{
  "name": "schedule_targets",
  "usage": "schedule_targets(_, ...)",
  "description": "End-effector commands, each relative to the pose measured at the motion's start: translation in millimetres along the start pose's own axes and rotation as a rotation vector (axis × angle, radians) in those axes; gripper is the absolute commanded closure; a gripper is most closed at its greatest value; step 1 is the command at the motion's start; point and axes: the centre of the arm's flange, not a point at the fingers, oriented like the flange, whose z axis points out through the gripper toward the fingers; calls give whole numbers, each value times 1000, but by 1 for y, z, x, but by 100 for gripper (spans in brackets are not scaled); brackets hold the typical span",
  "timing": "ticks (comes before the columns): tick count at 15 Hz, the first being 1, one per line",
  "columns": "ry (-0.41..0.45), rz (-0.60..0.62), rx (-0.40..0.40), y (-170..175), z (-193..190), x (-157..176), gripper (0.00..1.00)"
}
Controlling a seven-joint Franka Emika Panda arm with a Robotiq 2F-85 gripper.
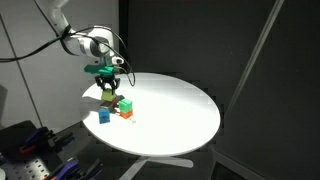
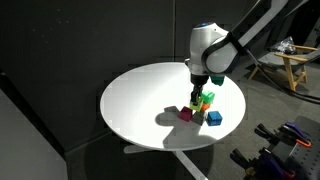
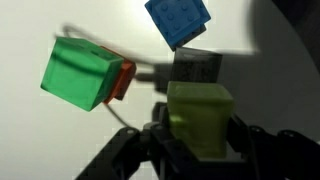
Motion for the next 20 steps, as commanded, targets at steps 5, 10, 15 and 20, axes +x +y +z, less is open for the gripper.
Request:
schedule_targets(5, -7, 30, -24, -5, 8, 5, 71)
schedule_targets(10, -18, 30, -25, -4, 14, 4, 71)
schedule_targets(15, -24, 30, -26, -1, 15, 3, 7)
schedule_targets(20, -19, 35, -17, 1, 6, 1, 0)
